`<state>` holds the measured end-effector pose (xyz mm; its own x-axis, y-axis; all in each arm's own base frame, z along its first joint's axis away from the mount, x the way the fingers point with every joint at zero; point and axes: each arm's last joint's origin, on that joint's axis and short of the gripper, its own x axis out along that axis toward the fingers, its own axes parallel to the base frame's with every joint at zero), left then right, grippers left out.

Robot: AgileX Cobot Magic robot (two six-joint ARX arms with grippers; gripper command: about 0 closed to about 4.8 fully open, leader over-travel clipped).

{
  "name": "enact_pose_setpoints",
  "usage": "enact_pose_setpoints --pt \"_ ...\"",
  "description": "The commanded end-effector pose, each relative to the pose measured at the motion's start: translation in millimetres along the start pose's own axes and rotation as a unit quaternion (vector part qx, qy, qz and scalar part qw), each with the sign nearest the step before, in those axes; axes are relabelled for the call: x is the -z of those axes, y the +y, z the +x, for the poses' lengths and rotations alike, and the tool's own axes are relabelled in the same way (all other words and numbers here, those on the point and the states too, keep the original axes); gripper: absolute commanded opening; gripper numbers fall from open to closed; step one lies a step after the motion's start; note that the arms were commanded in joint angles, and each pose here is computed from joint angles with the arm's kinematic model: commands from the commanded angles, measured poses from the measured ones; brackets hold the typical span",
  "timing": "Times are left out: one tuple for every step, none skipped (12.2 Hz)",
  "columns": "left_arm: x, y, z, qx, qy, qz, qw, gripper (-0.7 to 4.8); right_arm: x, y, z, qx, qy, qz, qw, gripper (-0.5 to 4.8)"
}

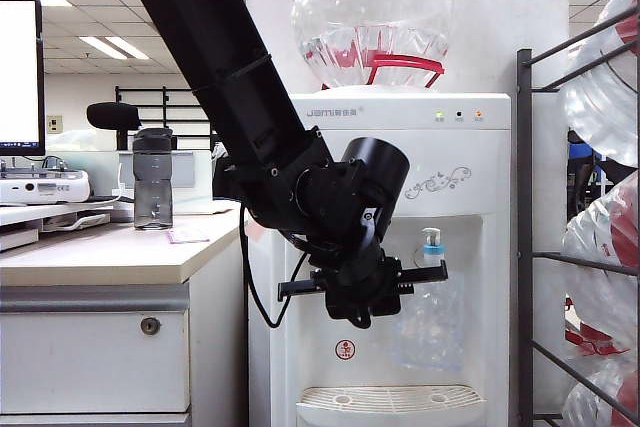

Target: Pick up the plastic mug from the left desk, go to the cold water outlet of the water dispenser, press the vertical switch to get some water, then put the mug back on the desk.

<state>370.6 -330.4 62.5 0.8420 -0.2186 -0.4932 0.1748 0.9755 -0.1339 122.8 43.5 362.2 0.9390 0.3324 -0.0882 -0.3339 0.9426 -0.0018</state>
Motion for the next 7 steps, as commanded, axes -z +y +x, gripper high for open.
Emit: enact_pose_setpoints --pt "-6.4 -3.1 -1.2 0.007 -0.014 -0.010 1.000 -0.07 -3.6 0.0 -1.1 0.000 -0.015 -0.001 1.000 -0.05" --pt "-6.0 -3.0 -1.2 0.006 -0.012 -0.009 1.000 -0.07 -3.7 0.0 -1.2 0.000 -0.015 -0.001 1.000 -0.05" --pt "-5.8 -2.9 -1.2 0.006 -0.011 -0.008 1.000 -0.07 -3.9 0.0 -1.3 0.000 -0.016 -0.001 1.000 -0.05" --pt "-5.6 -2.7 -1.1 0.006 -0.009 -0.008 1.000 -0.07 -4.9 0.0 -1.3 0.000 -0.021 -0.001 1.000 -0.05" --pt "-5.5 -2.6 -1.1 0.006 -0.008 -0.008 1.000 -0.07 -5.8 0.0 -1.3 0.000 -0.026 -0.001 1.000 -0.05" --pt "-5.3 -2.8 -1.2 0.006 -0.008 -0.007 1.000 -0.07 -6.1 0.0 -1.4 0.000 -0.028 -0.001 1.000 -0.05" --pt "-5.3 -2.8 -1.2 0.006 -0.008 -0.006 1.000 -0.07 -6.1 0.0 -1.4 0.000 -0.027 -0.001 1.000 -0.05"
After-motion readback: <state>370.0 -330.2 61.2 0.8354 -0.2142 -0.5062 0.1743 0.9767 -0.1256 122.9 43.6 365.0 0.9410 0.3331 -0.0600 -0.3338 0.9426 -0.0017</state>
